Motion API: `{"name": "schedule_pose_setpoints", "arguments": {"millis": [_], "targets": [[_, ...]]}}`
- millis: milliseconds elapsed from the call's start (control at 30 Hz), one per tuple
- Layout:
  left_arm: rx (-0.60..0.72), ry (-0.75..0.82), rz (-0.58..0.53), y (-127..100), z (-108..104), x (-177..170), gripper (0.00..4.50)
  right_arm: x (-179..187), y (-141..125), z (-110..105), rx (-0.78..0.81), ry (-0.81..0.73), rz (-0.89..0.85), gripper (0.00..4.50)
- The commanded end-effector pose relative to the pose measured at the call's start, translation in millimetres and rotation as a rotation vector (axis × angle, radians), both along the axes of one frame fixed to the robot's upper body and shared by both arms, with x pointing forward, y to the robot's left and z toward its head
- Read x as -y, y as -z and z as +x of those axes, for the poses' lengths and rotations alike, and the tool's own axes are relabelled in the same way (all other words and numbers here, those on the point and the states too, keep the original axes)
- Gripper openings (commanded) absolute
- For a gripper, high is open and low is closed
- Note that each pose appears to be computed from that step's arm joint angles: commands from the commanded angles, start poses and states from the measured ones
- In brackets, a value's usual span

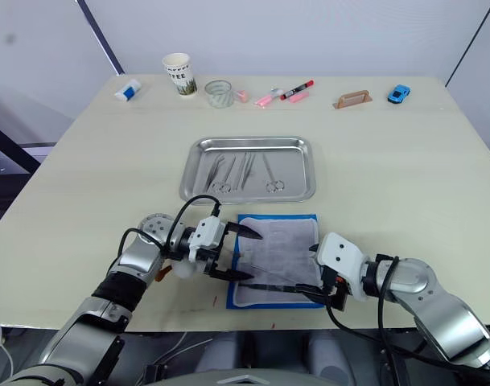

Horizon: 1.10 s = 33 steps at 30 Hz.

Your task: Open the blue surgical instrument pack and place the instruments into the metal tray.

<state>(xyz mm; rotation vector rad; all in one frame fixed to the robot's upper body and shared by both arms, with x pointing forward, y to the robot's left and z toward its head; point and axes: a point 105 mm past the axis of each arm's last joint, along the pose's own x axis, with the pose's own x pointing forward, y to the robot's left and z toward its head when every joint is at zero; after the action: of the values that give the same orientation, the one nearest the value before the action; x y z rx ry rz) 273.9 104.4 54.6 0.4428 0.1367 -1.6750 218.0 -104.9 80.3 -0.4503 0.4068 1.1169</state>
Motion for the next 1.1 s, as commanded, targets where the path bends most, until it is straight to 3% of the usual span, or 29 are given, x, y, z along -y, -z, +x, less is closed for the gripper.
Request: {"name": "schedule_pose_setpoints", "arguments": {"millis": [33, 67, 1000, 1033, 1067, 1100], "targets": [[-0.119, -0.012, 0.087, 30.0, -13.8, -12.2, 4.50, -7.7, -3.2, -3.9, 0.019, -0.027, 0.011, 3.90], [-0.118, -0.012, 0.087, 30.0, -13.8, -12.2, 4.50, -8.6, -2.5, -4.7, 0.026, -0.030, 0.005, 3.72], [-0.112, -0.019, 0.093, 28.5, -12.9, -12.4, 4.50, -13.8, 6.0, 3.6, 0.056, -0.011, -0.032, 3.72], [-0.112, -0.020, 0.094, 28.6, -13.0, -12.7, 4.50, -14.1, 6.0, 3.6, 0.056, -0.009, -0.030, 3.20], [-0.112, -0.020, 0.095, 28.6, -13.1, -13.0, 4.50, -14.0, 6.0, 4.0, 0.060, -0.007, -0.031, 3.06], [-0.113, -0.020, 0.095, 28.6, -13.1, -13.2, 4.50, -13.9, 5.7, 4.5, 0.067, -0.006, -0.035, 2.61]]}}
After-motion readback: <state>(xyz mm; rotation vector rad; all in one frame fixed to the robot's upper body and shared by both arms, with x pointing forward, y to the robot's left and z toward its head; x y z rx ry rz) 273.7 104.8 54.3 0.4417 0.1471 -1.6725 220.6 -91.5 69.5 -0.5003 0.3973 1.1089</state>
